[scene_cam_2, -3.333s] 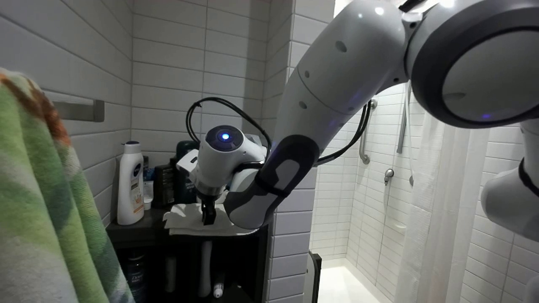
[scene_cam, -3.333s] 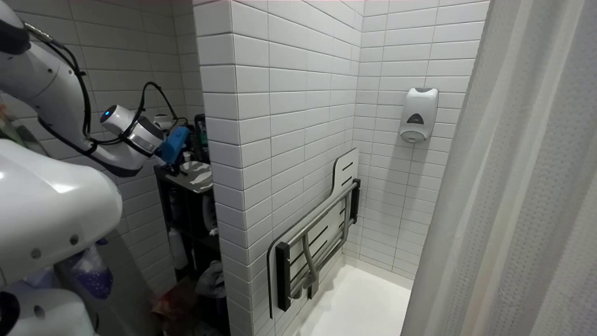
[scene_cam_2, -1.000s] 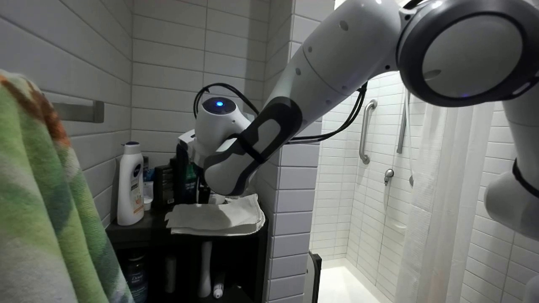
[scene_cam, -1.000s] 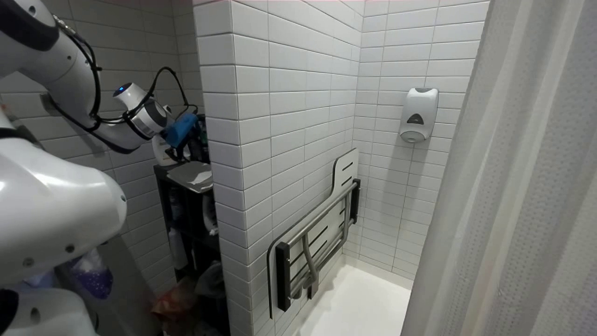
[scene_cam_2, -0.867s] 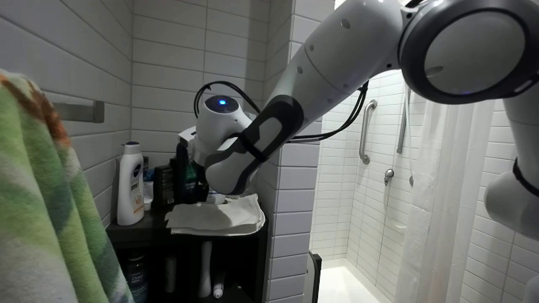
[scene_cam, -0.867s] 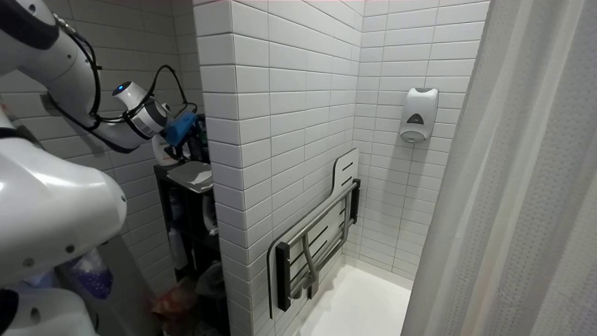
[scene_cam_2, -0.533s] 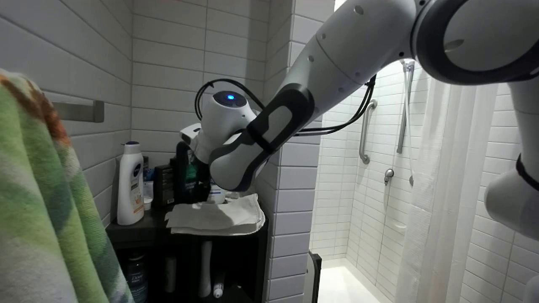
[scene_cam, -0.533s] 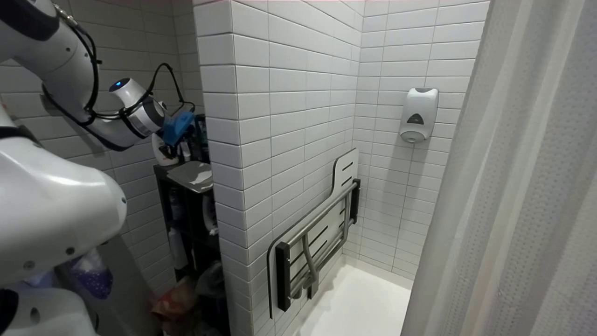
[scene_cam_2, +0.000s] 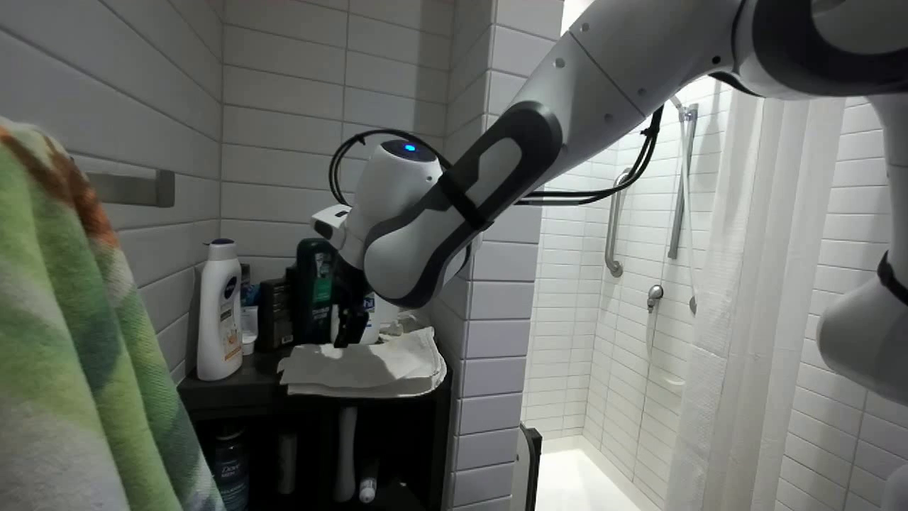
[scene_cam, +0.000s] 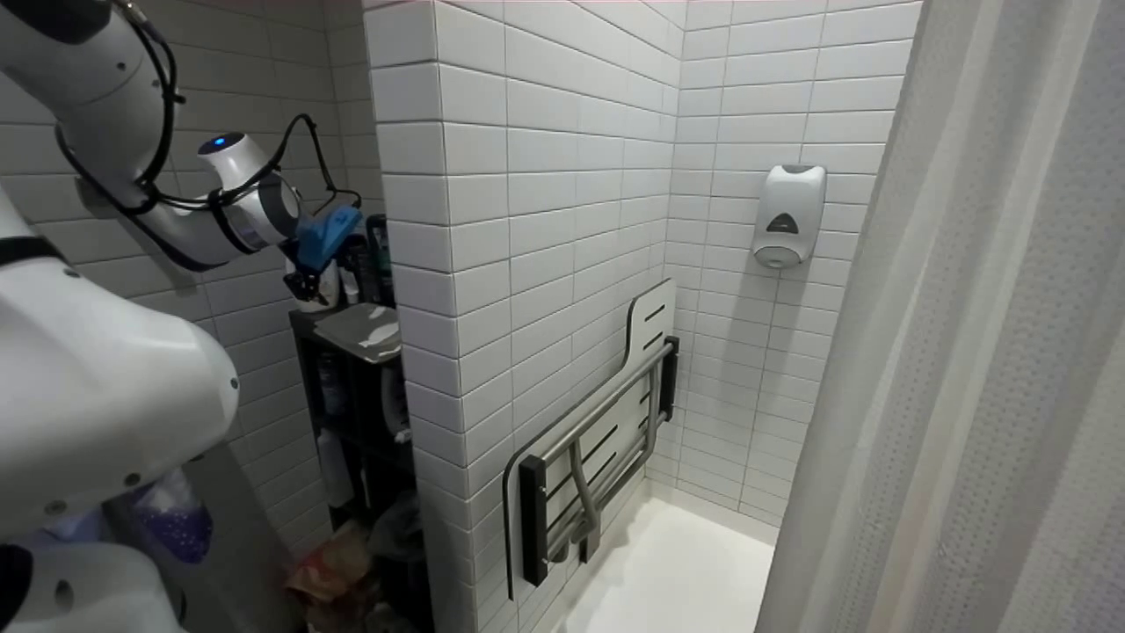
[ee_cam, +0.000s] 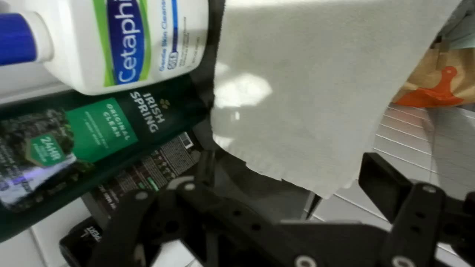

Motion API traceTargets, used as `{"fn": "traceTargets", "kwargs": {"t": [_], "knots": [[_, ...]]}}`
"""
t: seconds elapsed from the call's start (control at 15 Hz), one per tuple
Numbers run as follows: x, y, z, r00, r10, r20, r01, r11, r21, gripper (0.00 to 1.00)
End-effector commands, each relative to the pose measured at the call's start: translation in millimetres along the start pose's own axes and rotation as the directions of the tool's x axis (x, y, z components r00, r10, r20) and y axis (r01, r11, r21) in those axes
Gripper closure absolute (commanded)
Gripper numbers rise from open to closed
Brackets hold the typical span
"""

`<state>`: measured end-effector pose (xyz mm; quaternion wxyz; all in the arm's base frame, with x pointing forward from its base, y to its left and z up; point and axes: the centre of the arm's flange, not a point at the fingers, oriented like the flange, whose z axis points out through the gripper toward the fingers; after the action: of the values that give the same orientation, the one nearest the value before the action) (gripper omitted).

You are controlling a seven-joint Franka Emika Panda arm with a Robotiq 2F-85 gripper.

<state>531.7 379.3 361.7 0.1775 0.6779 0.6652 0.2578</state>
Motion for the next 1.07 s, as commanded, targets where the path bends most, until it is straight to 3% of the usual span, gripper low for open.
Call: {"fn": "traceTargets", "kwargs": {"t": [0.0, 0.2, 1.0], "knots": [[-4, -13, -5, 0.997, 0.003, -0.082, 0.007, 0.992, 0.123, 0.00], [1, -32, 3, 0.996, 0.006, -0.088, 0.008, 0.987, 0.163, 0.00], [-17, -50, 37, 0.999, -0.029, 0.044, 0.022, 0.987, 0.159, 0.00]]}}
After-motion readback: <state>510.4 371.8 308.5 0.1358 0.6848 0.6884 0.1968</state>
